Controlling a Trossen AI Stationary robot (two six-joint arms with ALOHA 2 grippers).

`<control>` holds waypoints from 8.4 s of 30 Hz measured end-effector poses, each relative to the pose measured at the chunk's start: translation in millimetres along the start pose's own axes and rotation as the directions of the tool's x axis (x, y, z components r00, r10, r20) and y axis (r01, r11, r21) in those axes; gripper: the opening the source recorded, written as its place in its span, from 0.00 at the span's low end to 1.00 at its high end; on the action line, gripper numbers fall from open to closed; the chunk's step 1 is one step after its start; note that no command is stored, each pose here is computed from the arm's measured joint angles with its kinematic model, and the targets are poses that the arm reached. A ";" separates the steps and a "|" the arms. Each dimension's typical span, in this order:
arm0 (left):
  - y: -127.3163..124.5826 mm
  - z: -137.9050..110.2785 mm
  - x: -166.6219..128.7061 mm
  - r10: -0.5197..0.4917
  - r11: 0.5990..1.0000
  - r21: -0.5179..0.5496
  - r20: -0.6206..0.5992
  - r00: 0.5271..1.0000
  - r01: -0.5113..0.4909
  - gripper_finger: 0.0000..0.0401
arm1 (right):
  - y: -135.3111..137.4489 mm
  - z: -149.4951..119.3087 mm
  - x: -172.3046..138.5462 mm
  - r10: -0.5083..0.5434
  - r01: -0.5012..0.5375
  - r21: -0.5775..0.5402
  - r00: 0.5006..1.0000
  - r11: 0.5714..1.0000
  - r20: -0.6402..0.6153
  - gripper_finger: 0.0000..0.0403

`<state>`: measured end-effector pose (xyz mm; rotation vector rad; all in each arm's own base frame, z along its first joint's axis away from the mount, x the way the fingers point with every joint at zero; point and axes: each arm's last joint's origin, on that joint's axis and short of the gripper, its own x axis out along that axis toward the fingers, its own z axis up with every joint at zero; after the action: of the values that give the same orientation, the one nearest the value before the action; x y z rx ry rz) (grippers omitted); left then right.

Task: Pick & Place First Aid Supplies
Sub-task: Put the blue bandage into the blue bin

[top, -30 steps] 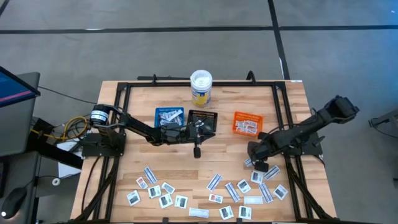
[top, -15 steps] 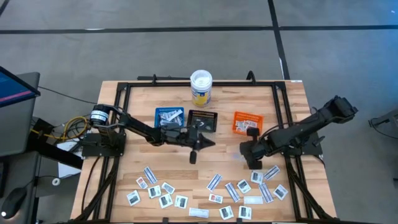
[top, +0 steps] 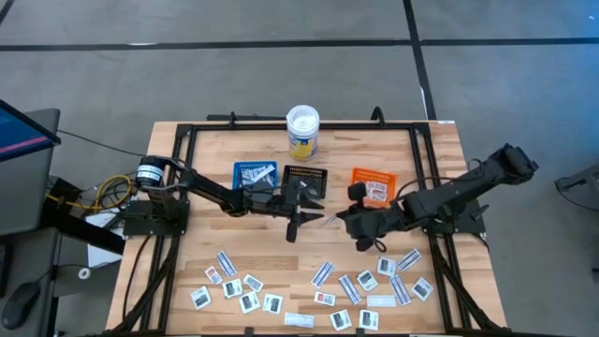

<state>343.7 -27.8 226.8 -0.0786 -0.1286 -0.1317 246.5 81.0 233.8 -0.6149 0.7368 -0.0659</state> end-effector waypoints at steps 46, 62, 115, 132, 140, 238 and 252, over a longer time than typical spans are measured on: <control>17.3 -14.7 -2.4 0.159 0.987 0.058 -0.154 0.975 -0.152 0.14 | 3.8 6.6 45.6 -0.266 0.266 0.002 0.963 0.964 -0.041 0.00; 17.4 -15.3 -2.4 0.160 0.986 0.062 -0.162 0.974 -0.152 0.02 | 7.0 6.9 43.7 -0.258 0.259 0.018 0.965 0.966 -0.040 0.09; 5.7 -20.9 -2.7 0.246 0.920 0.356 -0.197 0.949 -0.165 0.02 | 13.5 3.7 40.5 -0.253 0.256 0.043 0.965 0.966 -0.071 0.10; 5.6 -20.9 -2.7 0.245 0.921 0.353 -0.197 0.949 -0.164 0.02 | -8.3 -3.4 57.1 -0.054 0.063 0.276 0.998 0.959 -0.041 0.36; 5.5 -20.8 -2.7 0.244 0.921 0.353 -0.197 0.949 -0.164 0.03 | -10.1 1.9 57.0 -0.071 0.066 0.261 0.997 0.963 0.009 0.08; 5.2 -17.3 -1.8 0.243 0.930 0.322 -0.178 0.953 -0.177 0.02 | -21.2 -7.4 15.7 -0.185 0.204 0.260 0.978 0.944 -0.097 0.00; 5.6 -22.8 -3.3 0.247 0.930 0.327 -0.213 0.945 -0.169 0.03 | -19.3 -18.2 -3.1 -0.161 0.202 0.272 0.973 0.941 -0.167 0.00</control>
<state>343.9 -23.9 203.5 0.2340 0.1151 0.0945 235.4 56.8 235.8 -0.3999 0.7894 -0.3861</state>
